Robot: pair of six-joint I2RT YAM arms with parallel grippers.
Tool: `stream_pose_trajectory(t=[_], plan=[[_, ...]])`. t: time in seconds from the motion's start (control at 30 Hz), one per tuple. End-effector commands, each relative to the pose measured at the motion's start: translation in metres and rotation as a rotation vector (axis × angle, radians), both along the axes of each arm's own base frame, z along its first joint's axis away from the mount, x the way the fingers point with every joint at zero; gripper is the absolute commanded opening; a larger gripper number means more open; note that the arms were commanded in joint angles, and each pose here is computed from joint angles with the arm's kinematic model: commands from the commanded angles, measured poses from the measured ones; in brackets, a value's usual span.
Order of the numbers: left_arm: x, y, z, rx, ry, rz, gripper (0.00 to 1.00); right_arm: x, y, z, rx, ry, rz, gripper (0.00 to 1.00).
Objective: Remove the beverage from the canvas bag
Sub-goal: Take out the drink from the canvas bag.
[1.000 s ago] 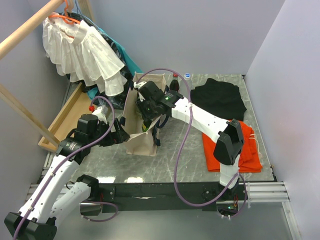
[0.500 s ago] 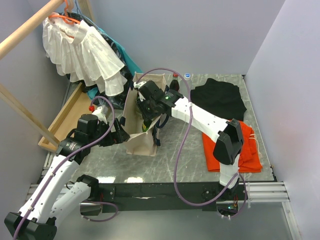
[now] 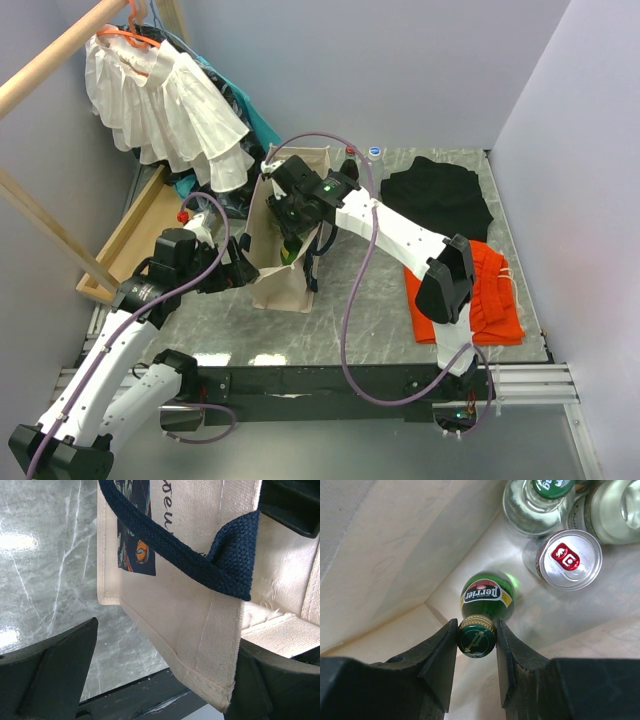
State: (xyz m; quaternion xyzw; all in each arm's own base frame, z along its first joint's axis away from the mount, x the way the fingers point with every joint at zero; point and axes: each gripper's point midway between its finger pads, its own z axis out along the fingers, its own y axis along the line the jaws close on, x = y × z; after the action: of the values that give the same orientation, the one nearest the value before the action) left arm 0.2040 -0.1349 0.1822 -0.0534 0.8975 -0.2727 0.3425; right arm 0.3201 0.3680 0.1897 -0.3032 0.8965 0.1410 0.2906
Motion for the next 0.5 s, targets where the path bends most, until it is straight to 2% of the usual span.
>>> stream_pose_trajectory(t=[0.0, 0.47], plan=[[-0.010, 0.004, -0.003, 0.044, 0.020, -0.033, 0.95, 0.015, 0.014, 0.062, 0.143, -0.119, 0.011, 0.00], [-0.010, 0.004, -0.002, 0.042, 0.017, -0.036, 0.95, 0.019, 0.020, 0.084, 0.190, -0.159, 0.014, 0.00]])
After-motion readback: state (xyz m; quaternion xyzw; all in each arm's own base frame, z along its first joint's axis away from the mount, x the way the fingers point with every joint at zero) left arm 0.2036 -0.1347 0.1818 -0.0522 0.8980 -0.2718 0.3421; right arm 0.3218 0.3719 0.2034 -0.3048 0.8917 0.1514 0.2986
